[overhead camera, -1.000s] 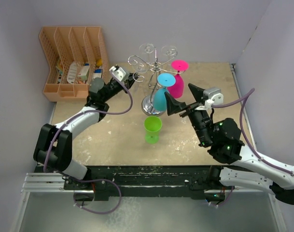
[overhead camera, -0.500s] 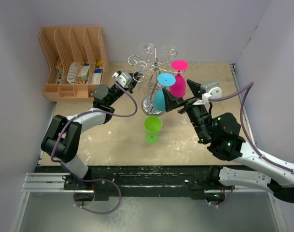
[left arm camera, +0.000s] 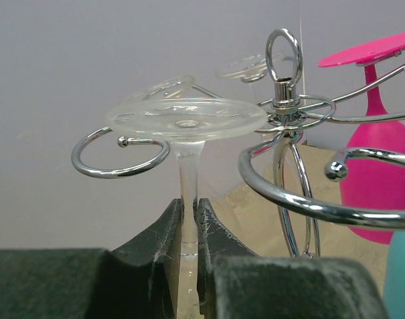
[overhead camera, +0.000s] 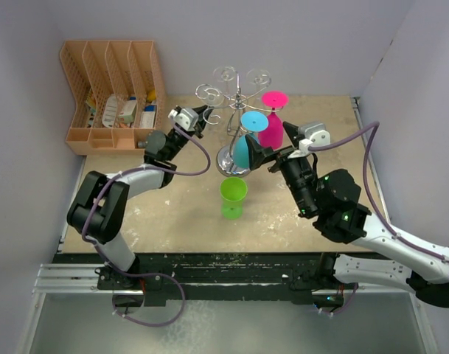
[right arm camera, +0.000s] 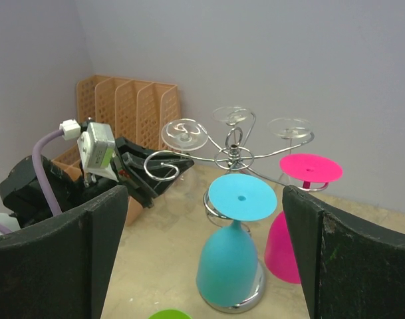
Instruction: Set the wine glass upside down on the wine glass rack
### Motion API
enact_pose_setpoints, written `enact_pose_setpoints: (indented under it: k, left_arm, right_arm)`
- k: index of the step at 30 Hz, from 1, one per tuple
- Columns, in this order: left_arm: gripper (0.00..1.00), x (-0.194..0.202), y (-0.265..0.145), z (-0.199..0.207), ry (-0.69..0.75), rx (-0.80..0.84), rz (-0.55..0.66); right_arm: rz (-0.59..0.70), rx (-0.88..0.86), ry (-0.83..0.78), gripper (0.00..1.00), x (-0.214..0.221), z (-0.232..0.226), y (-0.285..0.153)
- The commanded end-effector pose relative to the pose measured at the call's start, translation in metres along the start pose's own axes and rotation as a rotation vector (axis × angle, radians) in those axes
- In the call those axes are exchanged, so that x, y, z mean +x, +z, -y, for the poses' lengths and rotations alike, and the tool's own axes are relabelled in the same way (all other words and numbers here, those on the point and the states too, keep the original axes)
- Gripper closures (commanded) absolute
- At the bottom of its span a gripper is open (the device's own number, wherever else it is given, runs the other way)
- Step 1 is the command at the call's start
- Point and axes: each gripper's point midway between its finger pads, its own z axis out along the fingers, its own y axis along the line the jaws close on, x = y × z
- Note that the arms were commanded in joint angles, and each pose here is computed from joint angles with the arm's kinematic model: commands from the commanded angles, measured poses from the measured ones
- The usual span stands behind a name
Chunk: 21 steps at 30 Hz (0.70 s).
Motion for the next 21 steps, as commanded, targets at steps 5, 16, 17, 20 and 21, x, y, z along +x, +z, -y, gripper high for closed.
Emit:
enact_pose_setpoints:
  k: [5, 16, 17, 20, 21]
  left_arm:
    - [1.00, -0.043, 0.019, -0.022, 0.035, -0.069, 0.156]
    - [1.00, -0.051, 0.025, -0.037, 0.053, -0.124, 0.186]
    - [1.00, -0.051, 0.026, -0.038, 0.058, -0.127, 0.186]
    - [1.00, -0.052, 0.028, -0.042, 0.063, -0.134, 0.193]
    - [1.00, -0.051, 0.029, -0.044, 0.065, -0.139, 0.192]
  right_arm:
    - [0.055, 0.030, 0.054, 0.00, -0.030, 0.008, 0.000]
    - [0.046, 0.026, 0.035, 0.00, -0.030, 0.004, 0.005]
    - [0.045, 0.026, 0.032, 0.00, -0.030, 0.004, 0.005]
    - [0.044, 0.026, 0.027, 0.00, -0.029, 0.003, 0.006]
    - [0.043, 0.025, 0.026, 0.00, -0.029, 0.002, 0.007]
